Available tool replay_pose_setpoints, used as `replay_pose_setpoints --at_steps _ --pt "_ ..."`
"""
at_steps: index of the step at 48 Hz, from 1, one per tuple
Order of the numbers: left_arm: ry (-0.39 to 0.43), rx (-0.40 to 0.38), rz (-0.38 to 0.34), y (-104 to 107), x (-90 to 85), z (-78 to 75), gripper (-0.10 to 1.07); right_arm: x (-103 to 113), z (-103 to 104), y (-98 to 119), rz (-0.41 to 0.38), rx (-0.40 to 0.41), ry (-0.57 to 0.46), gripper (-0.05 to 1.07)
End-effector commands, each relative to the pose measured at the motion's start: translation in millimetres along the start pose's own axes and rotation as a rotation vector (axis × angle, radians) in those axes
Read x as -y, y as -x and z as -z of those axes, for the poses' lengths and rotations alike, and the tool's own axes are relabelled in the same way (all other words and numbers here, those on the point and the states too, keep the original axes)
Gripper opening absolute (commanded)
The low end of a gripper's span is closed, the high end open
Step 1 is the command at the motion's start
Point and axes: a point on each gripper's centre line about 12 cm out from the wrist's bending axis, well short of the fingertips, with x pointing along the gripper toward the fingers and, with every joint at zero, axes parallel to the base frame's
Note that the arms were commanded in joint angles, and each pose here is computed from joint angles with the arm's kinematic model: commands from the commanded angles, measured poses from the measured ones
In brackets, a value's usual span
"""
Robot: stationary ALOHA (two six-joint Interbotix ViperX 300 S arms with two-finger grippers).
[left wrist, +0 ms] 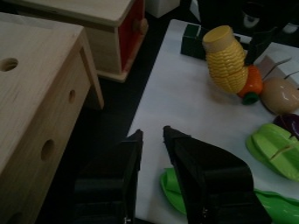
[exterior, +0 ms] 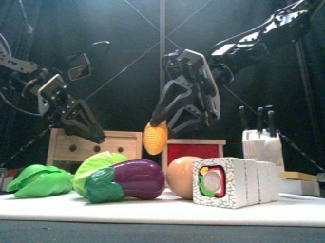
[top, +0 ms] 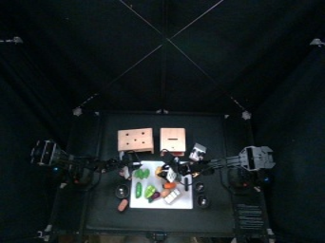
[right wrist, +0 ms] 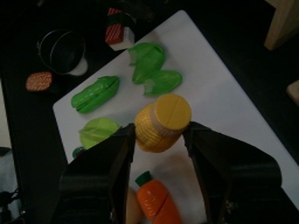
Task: Drop corn
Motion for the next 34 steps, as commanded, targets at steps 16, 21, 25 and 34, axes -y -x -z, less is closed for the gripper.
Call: replay_pose_setpoints --at_steps 16,21,25,34 --pt "0.001 0.026 0.002 0 1.0 -7.3 0.69 5 1 3 0.026 -0.007 -0.138 0.50" --pt "0.001 0.026 0.002 0 1.0 -7.3 0.69 9 8 -1 0.039 -0.027 -0.179 0.50" --pt "0.000 0.026 0.002 0 1.0 -7.3 0.69 10 12 -7 0.048 -0.040 -0.196 0.51" --pt "0.000 0.022 0.000 0 0.6 -6.3 0.69 10 17 -18 0.058 -0.060 -0.200 0.52"
